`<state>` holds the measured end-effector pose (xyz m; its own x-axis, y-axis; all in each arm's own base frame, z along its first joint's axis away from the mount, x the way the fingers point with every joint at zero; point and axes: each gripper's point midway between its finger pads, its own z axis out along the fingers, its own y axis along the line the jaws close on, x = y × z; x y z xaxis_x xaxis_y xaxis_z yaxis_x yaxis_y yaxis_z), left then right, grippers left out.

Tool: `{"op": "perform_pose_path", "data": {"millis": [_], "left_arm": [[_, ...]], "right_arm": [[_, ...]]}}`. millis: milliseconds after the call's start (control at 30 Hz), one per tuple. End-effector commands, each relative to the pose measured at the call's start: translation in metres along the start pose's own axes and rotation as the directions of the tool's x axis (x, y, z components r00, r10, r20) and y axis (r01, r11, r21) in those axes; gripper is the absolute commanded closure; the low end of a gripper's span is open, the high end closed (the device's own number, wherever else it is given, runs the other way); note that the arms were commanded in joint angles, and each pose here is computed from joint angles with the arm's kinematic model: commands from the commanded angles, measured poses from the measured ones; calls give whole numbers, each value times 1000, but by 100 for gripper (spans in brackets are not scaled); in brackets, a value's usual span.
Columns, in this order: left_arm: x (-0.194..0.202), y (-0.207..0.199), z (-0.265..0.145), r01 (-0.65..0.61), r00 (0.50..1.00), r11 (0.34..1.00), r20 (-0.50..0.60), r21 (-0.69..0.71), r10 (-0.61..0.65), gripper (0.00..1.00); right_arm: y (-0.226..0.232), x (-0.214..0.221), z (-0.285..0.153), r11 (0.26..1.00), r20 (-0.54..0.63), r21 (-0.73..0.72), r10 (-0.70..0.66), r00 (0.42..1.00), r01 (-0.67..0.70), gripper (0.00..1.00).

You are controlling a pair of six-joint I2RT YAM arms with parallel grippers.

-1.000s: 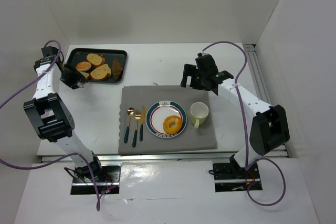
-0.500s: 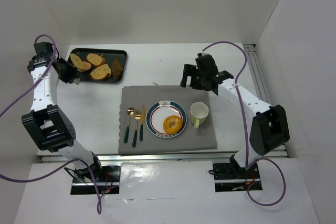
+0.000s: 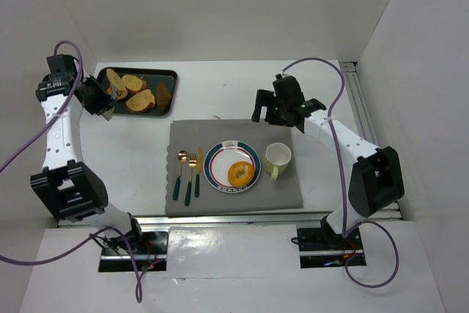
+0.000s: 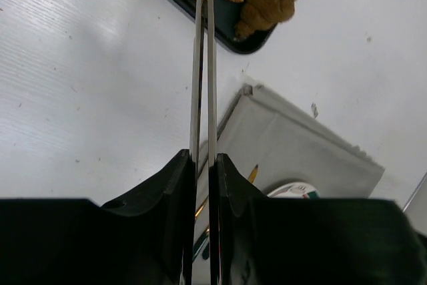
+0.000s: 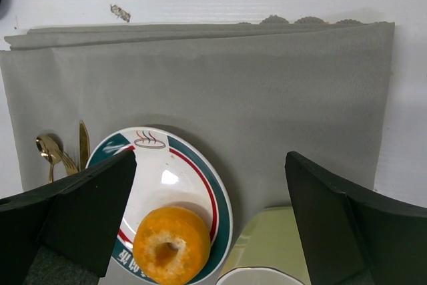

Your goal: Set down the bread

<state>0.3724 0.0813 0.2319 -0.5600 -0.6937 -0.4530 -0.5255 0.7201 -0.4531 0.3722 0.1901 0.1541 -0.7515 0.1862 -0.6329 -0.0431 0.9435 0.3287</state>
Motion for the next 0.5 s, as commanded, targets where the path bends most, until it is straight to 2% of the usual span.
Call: {"op": "perform_pose_path", "data": {"millis": [0,200,333,367,467], "left_arm": [[13,-22,-46,-193,981,980,36,56,191,100],[79,-57,-83,-347,938,927,34,145,346,100],[119,-58,-97,-397,914,900,-5,181,405,100],[128,-64,-111,-396,915,887,23,238,403,100],[167,-67,-125,-396,903,845,-16,359,429,100]], "right_arm": [[14,-28,-20,999,91,-30,-23,996,26,0],[9,-37,-33,998,127,-3,-54,990,55,0],[7,-37,-42,999,144,0,-53,988,54,0],[9,-35,-42,999,138,-13,-44,989,46,0],[9,-27,-45,999,136,-36,-25,990,30,0]]}}
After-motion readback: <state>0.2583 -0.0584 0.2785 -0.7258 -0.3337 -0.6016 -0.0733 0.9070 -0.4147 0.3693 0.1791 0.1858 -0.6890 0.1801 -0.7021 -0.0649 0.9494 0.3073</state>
